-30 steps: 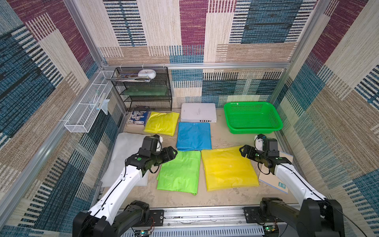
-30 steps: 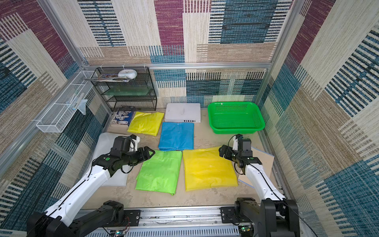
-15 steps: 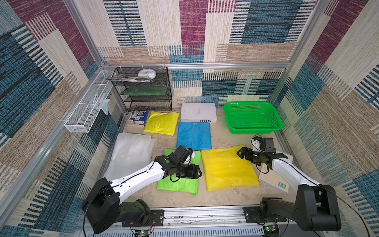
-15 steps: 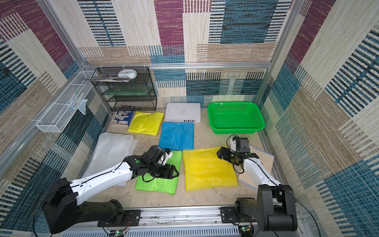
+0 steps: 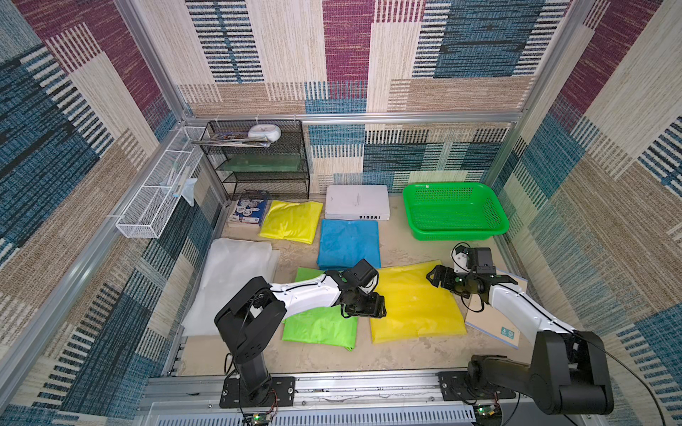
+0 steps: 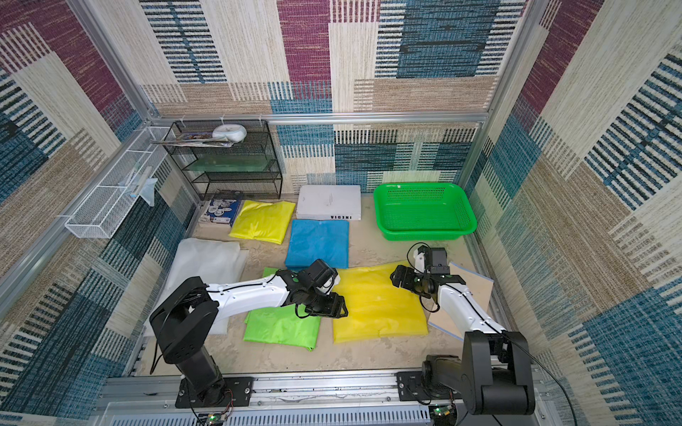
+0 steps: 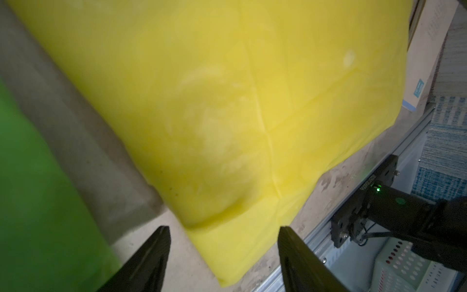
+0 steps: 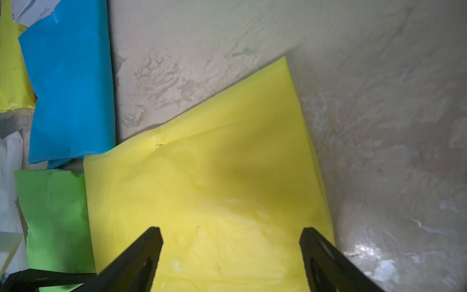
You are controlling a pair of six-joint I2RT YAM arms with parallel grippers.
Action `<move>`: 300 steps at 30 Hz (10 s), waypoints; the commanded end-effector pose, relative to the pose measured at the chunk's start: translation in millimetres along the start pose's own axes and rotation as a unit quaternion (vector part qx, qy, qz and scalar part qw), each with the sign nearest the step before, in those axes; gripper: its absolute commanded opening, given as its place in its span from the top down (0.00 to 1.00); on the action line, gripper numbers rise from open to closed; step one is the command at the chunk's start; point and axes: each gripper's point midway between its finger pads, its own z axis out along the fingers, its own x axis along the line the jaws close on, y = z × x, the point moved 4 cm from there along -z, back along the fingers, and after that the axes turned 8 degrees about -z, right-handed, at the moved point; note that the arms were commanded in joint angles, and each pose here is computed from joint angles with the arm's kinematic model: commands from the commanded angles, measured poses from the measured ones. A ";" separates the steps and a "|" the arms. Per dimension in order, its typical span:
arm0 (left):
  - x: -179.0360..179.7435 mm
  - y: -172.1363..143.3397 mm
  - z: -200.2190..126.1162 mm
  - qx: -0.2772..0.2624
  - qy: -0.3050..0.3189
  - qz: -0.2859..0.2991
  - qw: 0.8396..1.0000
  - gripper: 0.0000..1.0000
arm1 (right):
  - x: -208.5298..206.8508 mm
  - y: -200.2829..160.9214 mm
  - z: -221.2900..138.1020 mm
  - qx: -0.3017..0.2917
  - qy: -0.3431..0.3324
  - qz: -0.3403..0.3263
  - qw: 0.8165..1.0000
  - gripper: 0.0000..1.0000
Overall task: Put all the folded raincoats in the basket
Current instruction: Adjust the raincoat at the center of the board, then pick up the basket from the center of the board, then place the basket at the center of the board, then adjust the raincoat at the center of the board, then pick up the raincoat from the center of the board.
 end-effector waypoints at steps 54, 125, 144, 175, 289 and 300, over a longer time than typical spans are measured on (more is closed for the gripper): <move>36.0 56.6 -77.7 -0.057 -0.032 -0.029 0.997 0.24 | -23.7 121.9 -36.9 -0.149 -0.071 0.186 0.969 0.06; 109.4 -29.3 -243.1 -0.280 0.053 -0.129 0.950 0.22 | 143.0 16.5 -15.9 0.133 0.274 -0.073 0.950 1.00; 77.0 -24.7 -247.4 -0.240 -0.035 -0.107 0.964 0.22 | 169.5 -0.5 5.8 0.174 0.249 -0.122 0.945 0.41; -124.8 -30.8 -136.3 -0.071 -0.032 0.166 0.983 0.33 | -70.2 57.9 9.6 0.066 -0.127 0.099 0.985 0.23; -69.2 166.5 65.3 -0.059 0.127 0.020 0.990 0.98 | -141.4 57.9 -46.8 -0.023 -0.160 0.217 0.963 0.39; -67.6 162.6 70.2 -0.046 0.122 0.019 0.991 0.98 | -141.2 19.4 -22.5 0.022 -0.146 0.225 0.963 0.37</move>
